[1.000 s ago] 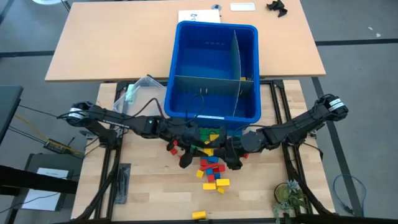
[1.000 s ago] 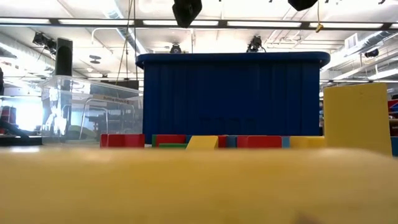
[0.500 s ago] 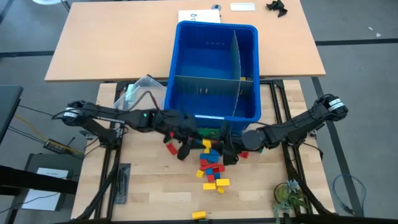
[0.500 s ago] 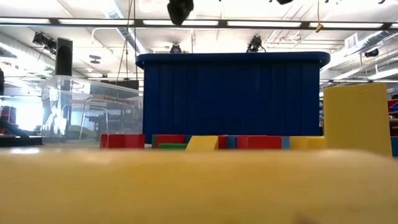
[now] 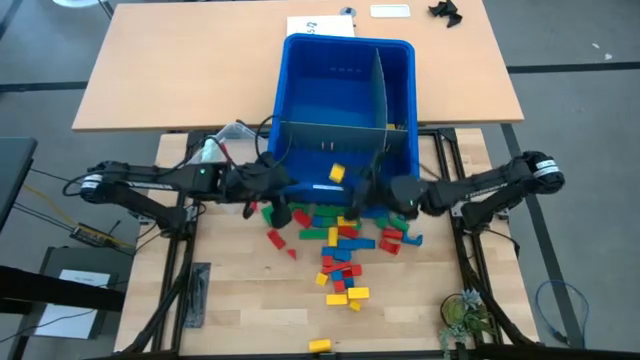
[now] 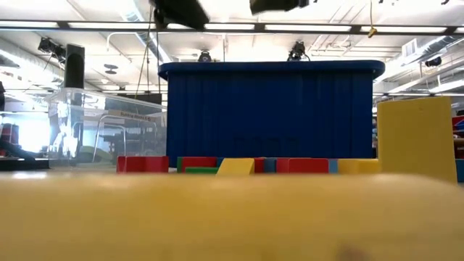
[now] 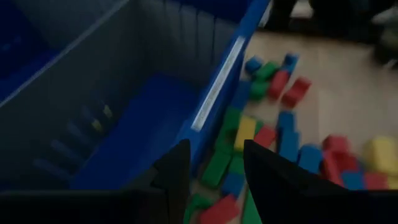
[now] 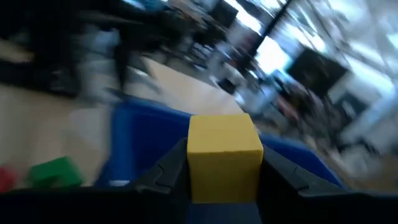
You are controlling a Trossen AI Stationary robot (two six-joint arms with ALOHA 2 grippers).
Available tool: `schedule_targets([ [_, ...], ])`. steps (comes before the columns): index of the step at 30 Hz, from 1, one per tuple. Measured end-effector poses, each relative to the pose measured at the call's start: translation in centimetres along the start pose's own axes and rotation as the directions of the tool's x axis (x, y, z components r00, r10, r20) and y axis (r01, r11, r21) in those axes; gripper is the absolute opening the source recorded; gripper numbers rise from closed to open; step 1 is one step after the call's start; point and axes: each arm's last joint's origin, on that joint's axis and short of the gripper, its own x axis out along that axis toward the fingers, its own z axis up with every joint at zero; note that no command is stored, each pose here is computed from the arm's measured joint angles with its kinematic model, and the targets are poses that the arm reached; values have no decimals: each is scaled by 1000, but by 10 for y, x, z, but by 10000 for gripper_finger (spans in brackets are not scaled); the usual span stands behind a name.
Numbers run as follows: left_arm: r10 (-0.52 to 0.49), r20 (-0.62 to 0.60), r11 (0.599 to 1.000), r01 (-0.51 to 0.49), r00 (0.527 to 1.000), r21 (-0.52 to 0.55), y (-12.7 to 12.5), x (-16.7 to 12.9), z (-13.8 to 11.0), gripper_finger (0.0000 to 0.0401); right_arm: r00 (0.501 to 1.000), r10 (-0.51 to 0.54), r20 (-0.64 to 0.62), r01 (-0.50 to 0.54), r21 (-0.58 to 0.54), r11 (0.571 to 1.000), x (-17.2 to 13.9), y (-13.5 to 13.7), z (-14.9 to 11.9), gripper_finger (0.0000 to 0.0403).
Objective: Sort blocks
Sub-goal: Put the yellow block into the blue bin
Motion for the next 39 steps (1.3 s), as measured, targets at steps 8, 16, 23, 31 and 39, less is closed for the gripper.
schedule_targets([
  [8,-14,-63,1000,14,998,-4,-9,16,-18,156,958,-119,-260,179,223,958,23,-99,-11,131],
  [16,-82,-25,997,81,996,-11,-19,23,-28,157,822,-59,-566,247,262,933,23,-178,-45,131],
  [23,-84,-24,996,84,996,-9,-20,23,-28,157,743,29,-669,266,335,904,19,-203,-82,131],
  [31,-85,-18,996,85,996,-5,-20,23,-27,157,734,8,-679,290,324,901,17,-205,-84,250],
  [39,-142,44,987,145,989,-76,-24,23,-21,157,824,166,-542,104,432,896,-14,-182,-43,314],
])
